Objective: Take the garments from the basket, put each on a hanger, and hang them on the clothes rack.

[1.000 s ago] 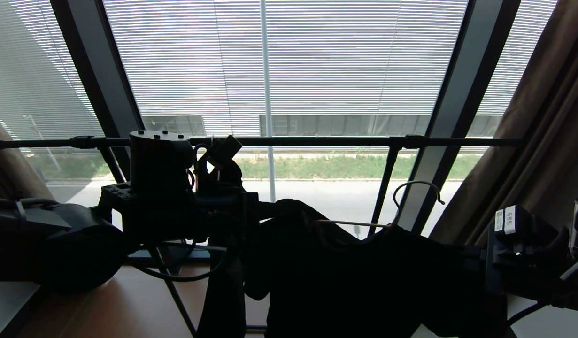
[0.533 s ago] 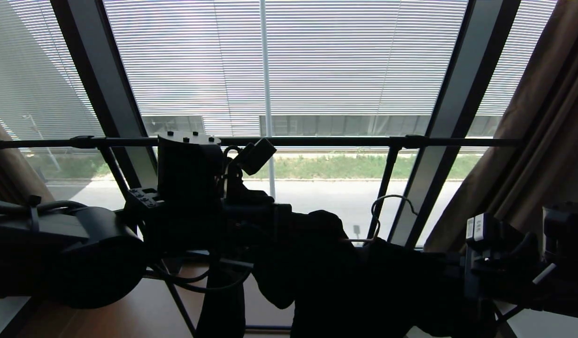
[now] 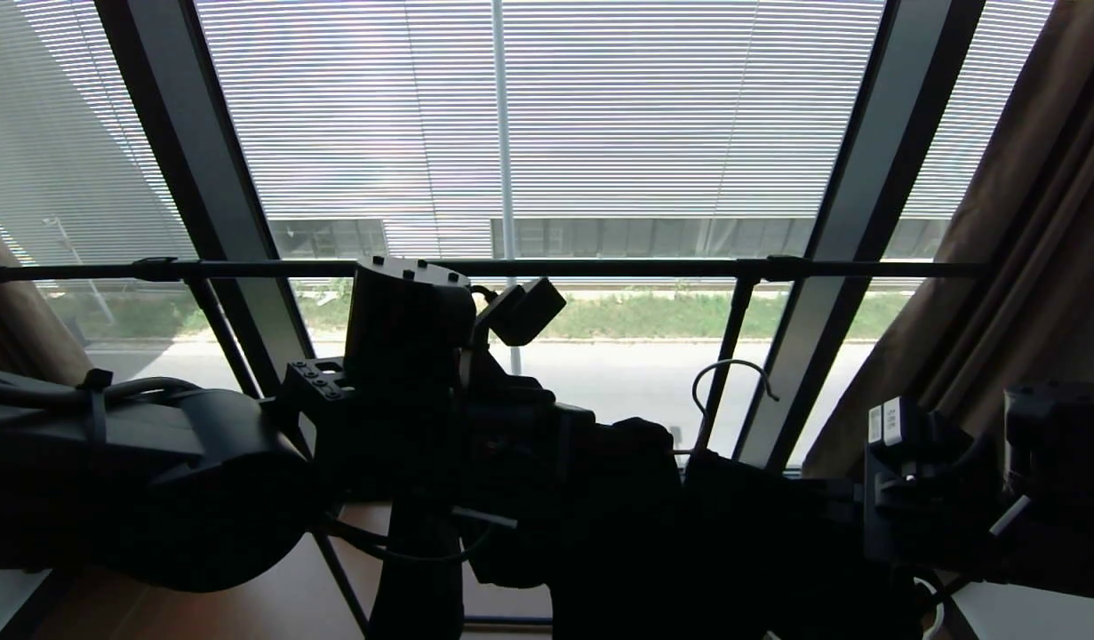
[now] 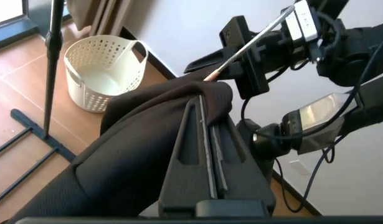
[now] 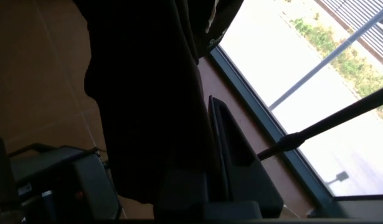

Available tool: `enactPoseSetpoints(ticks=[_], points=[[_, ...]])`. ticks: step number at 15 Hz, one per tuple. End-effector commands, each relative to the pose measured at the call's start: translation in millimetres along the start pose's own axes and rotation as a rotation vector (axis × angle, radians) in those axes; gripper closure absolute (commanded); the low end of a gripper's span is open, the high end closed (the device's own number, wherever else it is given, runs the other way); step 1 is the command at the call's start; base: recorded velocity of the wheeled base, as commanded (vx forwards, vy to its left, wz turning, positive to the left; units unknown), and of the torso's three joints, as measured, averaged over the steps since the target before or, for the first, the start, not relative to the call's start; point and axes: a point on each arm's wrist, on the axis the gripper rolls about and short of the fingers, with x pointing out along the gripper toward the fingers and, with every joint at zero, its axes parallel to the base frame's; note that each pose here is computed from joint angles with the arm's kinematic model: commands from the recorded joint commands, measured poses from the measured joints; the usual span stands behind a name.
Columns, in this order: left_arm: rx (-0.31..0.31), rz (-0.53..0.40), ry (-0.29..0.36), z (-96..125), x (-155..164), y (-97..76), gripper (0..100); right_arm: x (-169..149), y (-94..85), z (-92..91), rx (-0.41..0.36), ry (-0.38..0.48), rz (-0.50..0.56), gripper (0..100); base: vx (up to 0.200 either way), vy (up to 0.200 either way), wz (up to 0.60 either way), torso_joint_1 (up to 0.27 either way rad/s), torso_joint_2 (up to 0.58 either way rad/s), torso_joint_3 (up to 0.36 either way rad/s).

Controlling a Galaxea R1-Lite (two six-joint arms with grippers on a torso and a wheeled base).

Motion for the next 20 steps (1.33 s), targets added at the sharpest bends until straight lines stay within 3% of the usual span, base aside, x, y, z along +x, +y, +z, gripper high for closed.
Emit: enactPoseSetpoints(ticks=[1, 3, 8, 9, 12, 14, 18, 20], points=[[0.024, 0.024, 0.017, -8, 3, 1.6, 100, 1, -1.1, -1.3, 0.017, -0.015, 0.013, 100, 0.0, 0.0, 0.0, 0.0, 0.0, 0.0], [0.065, 0.03, 0.019, -9, 4, 1.1, 100, 1, -1.1, -1.1, 0.017, -0.018, 0.012, 100, 0.0, 0.0, 0.0, 0.0, 0.0, 0.0], [0.08, 0.028, -0.006, -4, -1, -3.4, 100, 0, -2.0, -1.7, 0.02, -0.015, 0.005, 100, 0.0, 0.0, 0.0, 0.0, 0.0, 0.0], [0.082, 0.028, -0.012, -3, -3, -4.6, 0, 0, -2.0, -1.7, 0.02, -0.015, 0.005, 100, 0.0, 0.0, 0.0, 0.0, 0.0, 0.0], [0.095, 0.029, -0.028, -1, -11, -8.4, 0, 0, -3.0, -1.6, 0.02, -0.016, 0.0, 100, 0.0, 0.0, 0.0, 0.0, 0.0, 0.0], [0.149, 0.078, -0.043, -4, -20, -11.2, 0, -1, -4.8, -1.9, 0.023, -0.017, -0.009, 100, 0.0, 0.0, 0.0, 0.0, 0.0, 0.0], [0.159, 0.129, -0.076, 0, -26, -12.8, 0, -4, -8.7, -3.0, 0.03, -0.019, -0.025, 100, 0.0, 0.0, 0.0, 0.0, 0.0, 0.0], [0.173, 0.217, -0.093, -4, -54, 7.3, 0, -14, -18.5, -6.9, 0.051, -0.046, -0.019, 100, 0.0, 0.0, 0.0, 0.0, 0.0, 0.0]])
